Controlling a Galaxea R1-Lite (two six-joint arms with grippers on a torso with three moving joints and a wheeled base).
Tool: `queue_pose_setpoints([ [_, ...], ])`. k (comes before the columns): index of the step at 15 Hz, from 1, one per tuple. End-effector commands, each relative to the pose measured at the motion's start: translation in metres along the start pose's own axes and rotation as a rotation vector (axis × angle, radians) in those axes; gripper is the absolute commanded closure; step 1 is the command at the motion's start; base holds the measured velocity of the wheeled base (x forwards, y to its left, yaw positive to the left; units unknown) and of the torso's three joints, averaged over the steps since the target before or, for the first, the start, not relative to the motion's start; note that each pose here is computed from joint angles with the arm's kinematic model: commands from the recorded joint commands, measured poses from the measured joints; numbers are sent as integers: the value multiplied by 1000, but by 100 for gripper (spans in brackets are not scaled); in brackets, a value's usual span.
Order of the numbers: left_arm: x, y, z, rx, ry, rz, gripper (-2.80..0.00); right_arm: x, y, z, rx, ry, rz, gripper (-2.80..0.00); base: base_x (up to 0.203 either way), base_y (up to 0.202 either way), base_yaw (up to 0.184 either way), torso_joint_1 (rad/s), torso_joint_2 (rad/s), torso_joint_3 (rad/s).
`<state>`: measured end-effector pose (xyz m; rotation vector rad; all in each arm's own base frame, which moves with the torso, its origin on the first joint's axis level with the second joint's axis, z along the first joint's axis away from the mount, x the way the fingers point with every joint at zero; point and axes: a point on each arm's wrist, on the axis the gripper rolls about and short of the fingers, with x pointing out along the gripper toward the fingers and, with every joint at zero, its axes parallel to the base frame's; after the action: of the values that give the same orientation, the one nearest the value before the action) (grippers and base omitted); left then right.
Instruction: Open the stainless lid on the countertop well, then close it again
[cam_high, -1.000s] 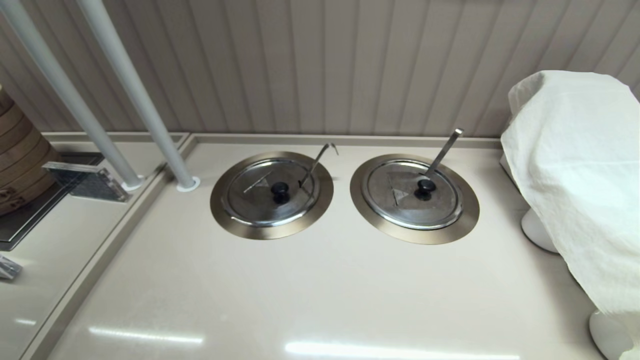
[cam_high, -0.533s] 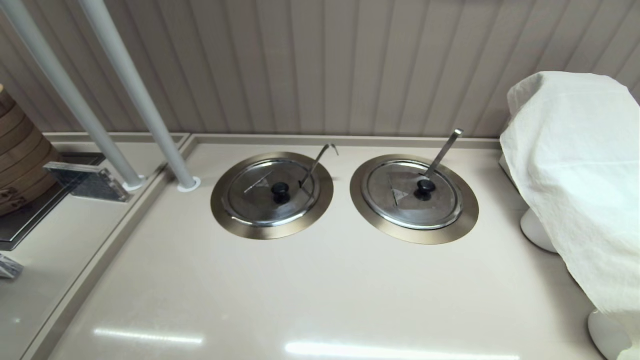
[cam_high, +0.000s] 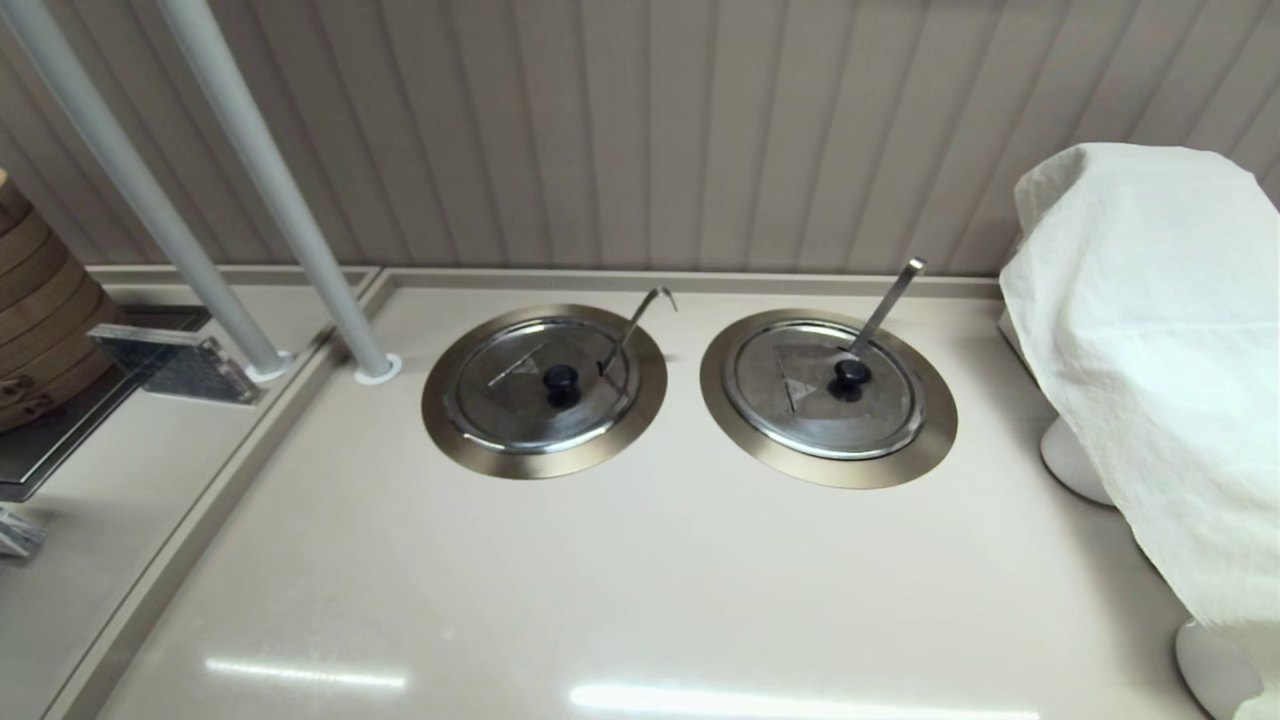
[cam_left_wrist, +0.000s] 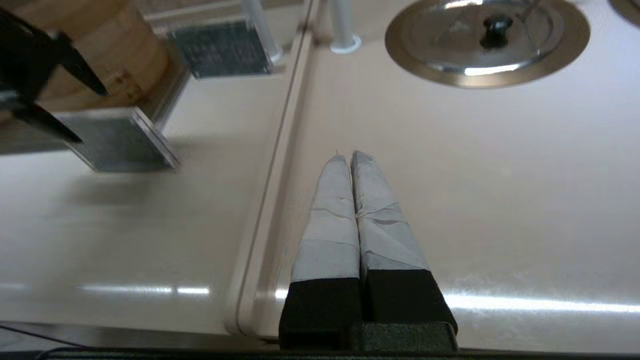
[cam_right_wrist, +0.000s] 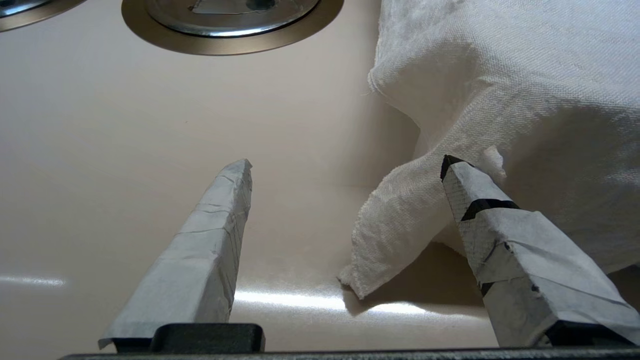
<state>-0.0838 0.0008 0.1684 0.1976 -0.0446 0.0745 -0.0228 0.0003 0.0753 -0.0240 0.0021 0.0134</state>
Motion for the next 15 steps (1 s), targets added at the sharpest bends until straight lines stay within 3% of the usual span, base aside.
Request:
queue_pose_setpoints([
  [1, 17, -8, -31, -6, 60, -17, 0, 0, 0, 0, -1, -1, -1, -280, 0, 0, 0, 0, 0, 0],
  [3, 41, -16, -66, -3, 80, -35, 0, 0, 0, 0, -1, -1, 0, -280, 0, 0, 0, 0, 0, 0],
  [5, 55, -23, -91, 14, 54, -58, 0, 0, 0, 0, -1, -1, 0, -280, 0, 0, 0, 0, 0, 0],
  [7, 56, -26, -95, 9, 44, -148, 0, 0, 0, 0, -1, -1, 0, -280, 0, 0, 0, 0, 0, 0],
  [11, 56, -25, -95, -105, 52, -120, 0, 0, 0, 0, -1, -1, 0, -280, 0, 0, 0, 0, 0, 0],
  [13, 56, -25, -95, -119, 54, -110, 0, 0, 0, 0, -1, -1, 0, -280, 0, 0, 0, 0, 0, 0],
  [15, 56, -24, -94, -196, 56, -65, 0, 0, 0, 0, -1, -1, 0, -280, 0, 0, 0, 0, 0, 0],
])
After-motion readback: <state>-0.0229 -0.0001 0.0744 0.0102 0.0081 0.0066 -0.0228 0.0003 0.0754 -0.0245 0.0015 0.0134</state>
